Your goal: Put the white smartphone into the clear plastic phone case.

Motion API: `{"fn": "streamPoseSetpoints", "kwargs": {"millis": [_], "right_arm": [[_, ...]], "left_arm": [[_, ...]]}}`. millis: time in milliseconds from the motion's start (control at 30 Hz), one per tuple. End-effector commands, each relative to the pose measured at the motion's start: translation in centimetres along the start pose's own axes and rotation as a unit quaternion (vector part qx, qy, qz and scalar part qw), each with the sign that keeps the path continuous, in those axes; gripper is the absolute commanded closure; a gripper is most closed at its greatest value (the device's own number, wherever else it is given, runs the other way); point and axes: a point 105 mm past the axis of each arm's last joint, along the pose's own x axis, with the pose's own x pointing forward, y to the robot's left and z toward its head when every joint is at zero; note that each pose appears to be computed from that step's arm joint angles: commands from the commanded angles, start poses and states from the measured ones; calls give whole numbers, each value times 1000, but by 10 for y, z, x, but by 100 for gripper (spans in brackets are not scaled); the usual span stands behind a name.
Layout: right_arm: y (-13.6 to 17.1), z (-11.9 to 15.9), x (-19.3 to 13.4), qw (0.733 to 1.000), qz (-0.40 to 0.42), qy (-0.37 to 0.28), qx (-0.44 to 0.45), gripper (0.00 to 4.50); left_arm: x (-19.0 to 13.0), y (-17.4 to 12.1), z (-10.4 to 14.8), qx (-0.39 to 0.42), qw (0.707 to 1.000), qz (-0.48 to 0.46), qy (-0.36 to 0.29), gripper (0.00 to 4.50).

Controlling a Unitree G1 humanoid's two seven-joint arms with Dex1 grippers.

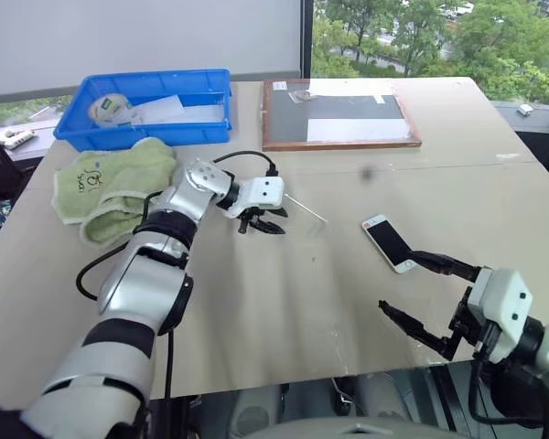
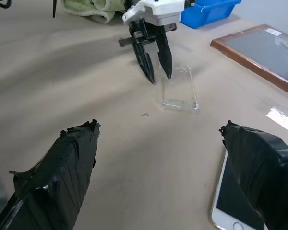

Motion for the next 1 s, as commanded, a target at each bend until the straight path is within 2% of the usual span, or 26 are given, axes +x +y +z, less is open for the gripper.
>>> {"fn": "streamPoseSetpoints", "kwargs": {"millis": [33,167,300,400,500,667,867,900,933,1000], "right_arm": [[3,11,-3,1000,-13,-10,-22,0],[3,10,-4,1000,-26,-5,-16,0],[-4,8,-4,997,-64,5,-33,0],[-6,2,-1,997,-73,23,-32,0],[-9,-8,2,995,-80,59,-26,0],[-19,-24,8,992,-69,95,42,0],[-50,-37,12,983,-119,131,40,0],[-53,-38,14,983,-122,134,42,0],[-54,-39,15,982,-124,135,43,0],[-57,-41,18,981,-125,142,41,0]], "left_arm": [[2,-1,-9,8,1000,-5,30,442],[-1,-1,-3,-19,1000,-17,3,442],[-14,-3,18,-90,992,-59,-67,442],[-23,-13,33,-98,990,-66,-80,442],[-23,-37,45,-96,990,-60,-80,442],[-5,-67,49,-110,992,-6,-55,442],[12,-79,54,-132,990,31,-48,442],[12,-82,55,-141,988,27,-55,391],[13,-84,56,-147,987,24,-60,372],[13,-85,56,-150,986,28,-63,272]]}}
